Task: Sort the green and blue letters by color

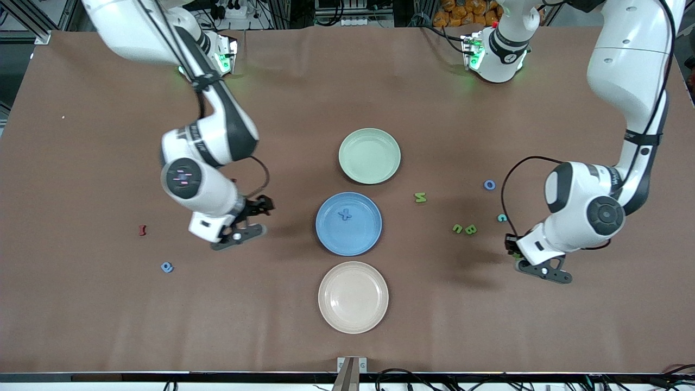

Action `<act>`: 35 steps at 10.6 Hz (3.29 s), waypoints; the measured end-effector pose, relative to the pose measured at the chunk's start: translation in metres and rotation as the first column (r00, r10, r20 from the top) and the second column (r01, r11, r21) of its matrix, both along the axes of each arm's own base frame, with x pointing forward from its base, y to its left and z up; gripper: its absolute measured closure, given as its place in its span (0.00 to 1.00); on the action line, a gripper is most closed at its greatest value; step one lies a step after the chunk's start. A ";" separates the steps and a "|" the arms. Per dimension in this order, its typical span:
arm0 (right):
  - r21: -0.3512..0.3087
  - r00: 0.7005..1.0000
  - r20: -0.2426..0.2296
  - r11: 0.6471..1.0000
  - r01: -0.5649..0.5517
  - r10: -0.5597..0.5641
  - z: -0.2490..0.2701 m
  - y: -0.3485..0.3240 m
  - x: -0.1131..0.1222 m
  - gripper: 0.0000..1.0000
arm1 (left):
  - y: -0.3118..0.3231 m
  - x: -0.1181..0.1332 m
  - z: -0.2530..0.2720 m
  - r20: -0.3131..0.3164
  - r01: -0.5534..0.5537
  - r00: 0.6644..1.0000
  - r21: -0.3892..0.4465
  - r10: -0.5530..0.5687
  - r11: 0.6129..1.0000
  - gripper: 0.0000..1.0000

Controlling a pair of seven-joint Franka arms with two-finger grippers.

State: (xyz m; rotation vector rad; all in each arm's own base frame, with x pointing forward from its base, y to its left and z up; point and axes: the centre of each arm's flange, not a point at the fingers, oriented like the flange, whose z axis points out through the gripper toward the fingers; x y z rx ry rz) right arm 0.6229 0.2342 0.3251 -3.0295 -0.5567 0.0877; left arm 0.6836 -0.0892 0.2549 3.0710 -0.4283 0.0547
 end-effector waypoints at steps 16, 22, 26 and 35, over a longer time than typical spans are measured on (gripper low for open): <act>-0.040 0.957 0.145 0.968 -0.250 0.253 -0.121 -0.183 -0.091 0.00 | -0.268 -0.160 -0.012 -0.339 -0.060 0.930 0.230 0.138 0.971 0.72; -0.039 0.955 0.144 0.966 -0.257 0.260 -0.158 -0.182 -0.095 0.04 | -0.323 -0.201 -0.001 -0.373 -0.129 0.906 0.208 0.200 0.970 0.72; -0.038 0.952 0.152 0.964 -0.262 0.265 -0.155 -0.179 -0.094 0.44 | -0.361 -0.227 -0.016 -0.352 -0.162 0.909 0.196 0.223 0.967 0.72; -0.014 0.991 0.108 0.997 -0.079 0.080 -0.124 -0.162 -0.062 0.64 | -0.389 -0.233 -0.034 -0.322 -0.235 0.904 0.171 0.280 0.957 0.30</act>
